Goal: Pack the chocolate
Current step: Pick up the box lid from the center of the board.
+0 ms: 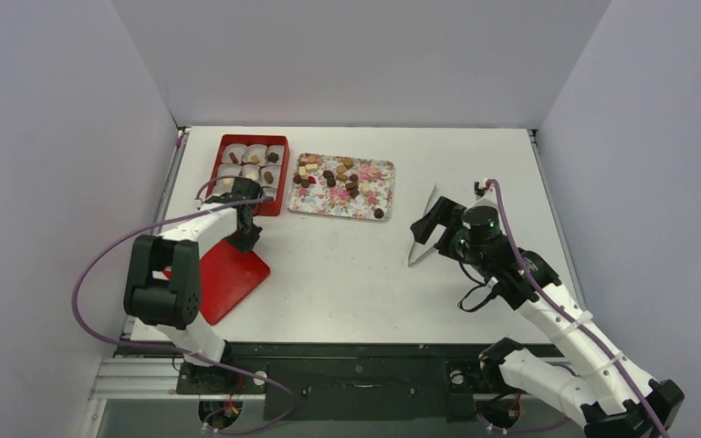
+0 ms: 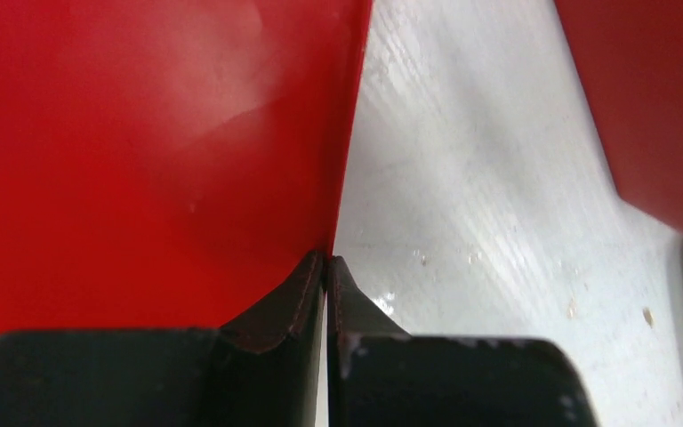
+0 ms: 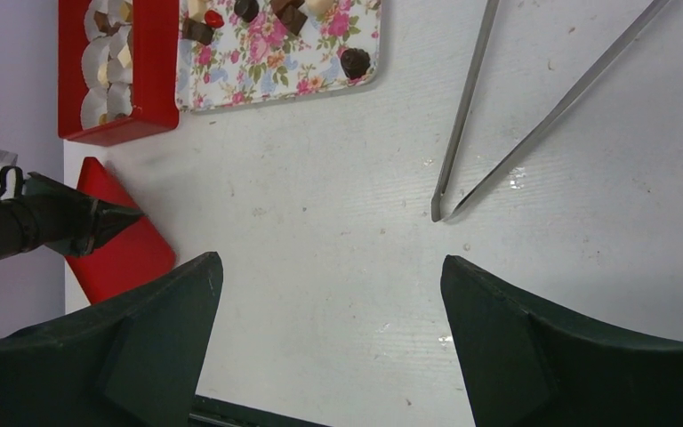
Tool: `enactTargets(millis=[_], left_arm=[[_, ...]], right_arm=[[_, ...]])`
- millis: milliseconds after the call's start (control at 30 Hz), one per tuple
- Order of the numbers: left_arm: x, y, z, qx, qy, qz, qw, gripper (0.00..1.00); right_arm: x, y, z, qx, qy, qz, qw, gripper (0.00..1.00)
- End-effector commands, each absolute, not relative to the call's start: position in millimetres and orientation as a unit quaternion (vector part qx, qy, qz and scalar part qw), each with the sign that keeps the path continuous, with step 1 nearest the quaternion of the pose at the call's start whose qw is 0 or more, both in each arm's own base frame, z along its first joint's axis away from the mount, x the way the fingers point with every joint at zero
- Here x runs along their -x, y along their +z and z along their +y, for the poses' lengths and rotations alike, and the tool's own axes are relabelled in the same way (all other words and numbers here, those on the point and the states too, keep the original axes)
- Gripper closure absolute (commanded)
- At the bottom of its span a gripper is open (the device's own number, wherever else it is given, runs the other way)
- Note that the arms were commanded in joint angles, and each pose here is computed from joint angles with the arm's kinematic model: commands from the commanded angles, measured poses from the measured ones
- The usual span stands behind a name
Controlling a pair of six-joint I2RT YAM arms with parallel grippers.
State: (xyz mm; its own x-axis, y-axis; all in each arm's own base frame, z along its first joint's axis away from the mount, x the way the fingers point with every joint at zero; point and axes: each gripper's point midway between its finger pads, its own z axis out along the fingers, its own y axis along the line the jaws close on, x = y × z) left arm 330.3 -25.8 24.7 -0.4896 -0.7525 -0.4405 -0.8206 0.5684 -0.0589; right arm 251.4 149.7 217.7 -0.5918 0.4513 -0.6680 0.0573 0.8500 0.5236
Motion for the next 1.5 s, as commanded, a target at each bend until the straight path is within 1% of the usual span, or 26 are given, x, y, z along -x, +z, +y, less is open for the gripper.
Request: enactTargets(millis=[0, 167, 367, 500, 733, 967, 1067, 1267, 1333, 1367, 1400, 1433, 1467], left_arm=[[-321, 72, -37, 0.453, 0.018, 0.858, 0.241, 1.0], [-301, 106, -50, 0.449, -0.041, 0.855, 0.256, 1.0], [-289, 170, -70, 0.434, -0.141, 0.839, 0.296, 1.0], [-284, 205, -97, 0.411, -0.221, 0.832, 0.3, 1.0], [-276, 258, -140, 0.374, -0.32, 0.814, 0.308, 1.0], [-268, 314, -174, 0.318, -0.419, 0.785, 0.328, 1.0], [-269, 342, -188, 0.288, -0.468, 0.763, 0.34, 1.0], [-268, 404, -213, 0.215, -0.563, 0.717, 0.351, 1.0], [-268, 428, -220, 0.192, -0.594, 0.694, 0.358, 1.0], [-268, 448, -222, 0.177, -0.618, 0.671, 0.37, 1.0], [-268, 454, -226, 0.164, -0.629, 0.665, 0.367, 1.0], [-265, 473, -227, 0.146, -0.645, 0.646, 0.381, 1.0], [-266, 477, -231, 0.135, -0.65, 0.645, 0.378, 1.0]], right_arm=[[-249, 217, 170, -0.115, 0.263, 0.86, 0.422, 0.12], [-248, 206, 193, -0.097, 0.274, 0.865, 0.408, 0.12], [-253, 200, 213, -0.097, 0.302, 0.86, 0.399, 0.12], [-261, 203, 224, -0.1, 0.321, 0.852, 0.402, 0.12], [-269, 209, 243, -0.098, 0.361, 0.838, 0.398, 0.12], [-277, 218, 247, -0.096, 0.369, 0.828, 0.411, 0.11], [-283, 228, 244, -0.104, 0.383, 0.817, 0.419, 0.11], [-303, 265, 237, -0.124, 0.452, 0.763, 0.444, 0.09], [-308, 281, 237, -0.124, 0.478, 0.742, 0.454, 0.08], [-311, 295, 238, -0.123, 0.5, 0.724, 0.459, 0.07], [-313, 309, 239, -0.117, 0.52, 0.703, 0.471, 0.07], [-313, 317, 239, -0.118, 0.54, 0.69, 0.466, 0.06], [-315, 331, 239, -0.111, 0.558, 0.669, 0.478, 0.05]])
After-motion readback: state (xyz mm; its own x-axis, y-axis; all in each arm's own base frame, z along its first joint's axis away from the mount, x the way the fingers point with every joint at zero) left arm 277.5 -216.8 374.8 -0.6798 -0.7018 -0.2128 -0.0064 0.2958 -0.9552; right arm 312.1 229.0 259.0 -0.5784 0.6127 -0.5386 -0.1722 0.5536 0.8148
